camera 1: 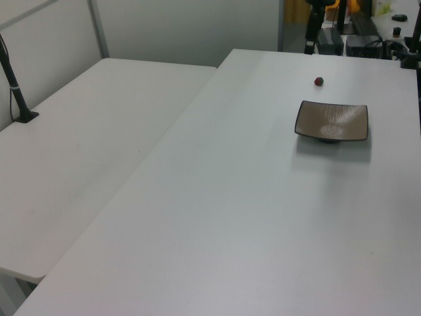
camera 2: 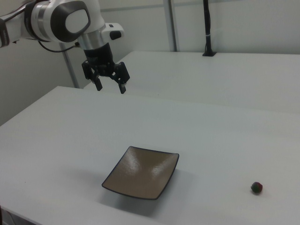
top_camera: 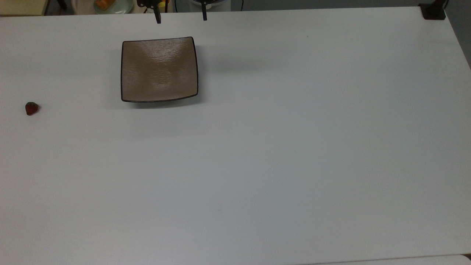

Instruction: Strawberries on a ceramic plate

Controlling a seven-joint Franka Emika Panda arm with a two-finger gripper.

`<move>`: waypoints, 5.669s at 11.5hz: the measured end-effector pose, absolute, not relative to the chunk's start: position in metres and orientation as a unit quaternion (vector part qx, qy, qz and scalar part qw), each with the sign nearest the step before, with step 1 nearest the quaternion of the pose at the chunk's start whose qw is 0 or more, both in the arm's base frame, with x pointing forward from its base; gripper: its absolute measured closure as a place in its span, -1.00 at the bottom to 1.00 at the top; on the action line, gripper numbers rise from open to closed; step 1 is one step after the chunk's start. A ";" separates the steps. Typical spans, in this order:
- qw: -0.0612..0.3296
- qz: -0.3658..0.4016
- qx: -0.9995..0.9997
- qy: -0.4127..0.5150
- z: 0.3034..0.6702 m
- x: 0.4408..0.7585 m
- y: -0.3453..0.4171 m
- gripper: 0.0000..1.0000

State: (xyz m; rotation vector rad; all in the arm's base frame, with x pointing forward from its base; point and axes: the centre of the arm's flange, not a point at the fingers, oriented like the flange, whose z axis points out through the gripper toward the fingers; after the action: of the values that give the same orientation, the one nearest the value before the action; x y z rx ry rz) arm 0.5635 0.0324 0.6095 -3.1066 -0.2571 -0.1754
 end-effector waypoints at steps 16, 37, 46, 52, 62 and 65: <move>0.011 -0.050 -0.994 -0.094 0.604 0.562 0.047 -1.00; -0.027 -0.051 -0.998 -0.001 0.547 0.628 -0.207 -1.00; -0.061 -0.062 -0.996 -0.002 0.389 0.650 -0.334 -1.00; -0.073 -0.060 -0.996 -0.005 0.331 0.651 -0.357 -1.00; -0.083 -0.051 -0.994 -0.058 0.315 0.642 -0.374 0.37; -0.086 -0.057 -0.993 -0.059 0.325 0.644 -0.374 0.37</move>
State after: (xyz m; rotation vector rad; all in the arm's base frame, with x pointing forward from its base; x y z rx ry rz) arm 0.6440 -0.3736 0.3247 -3.3033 -0.1967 -0.1902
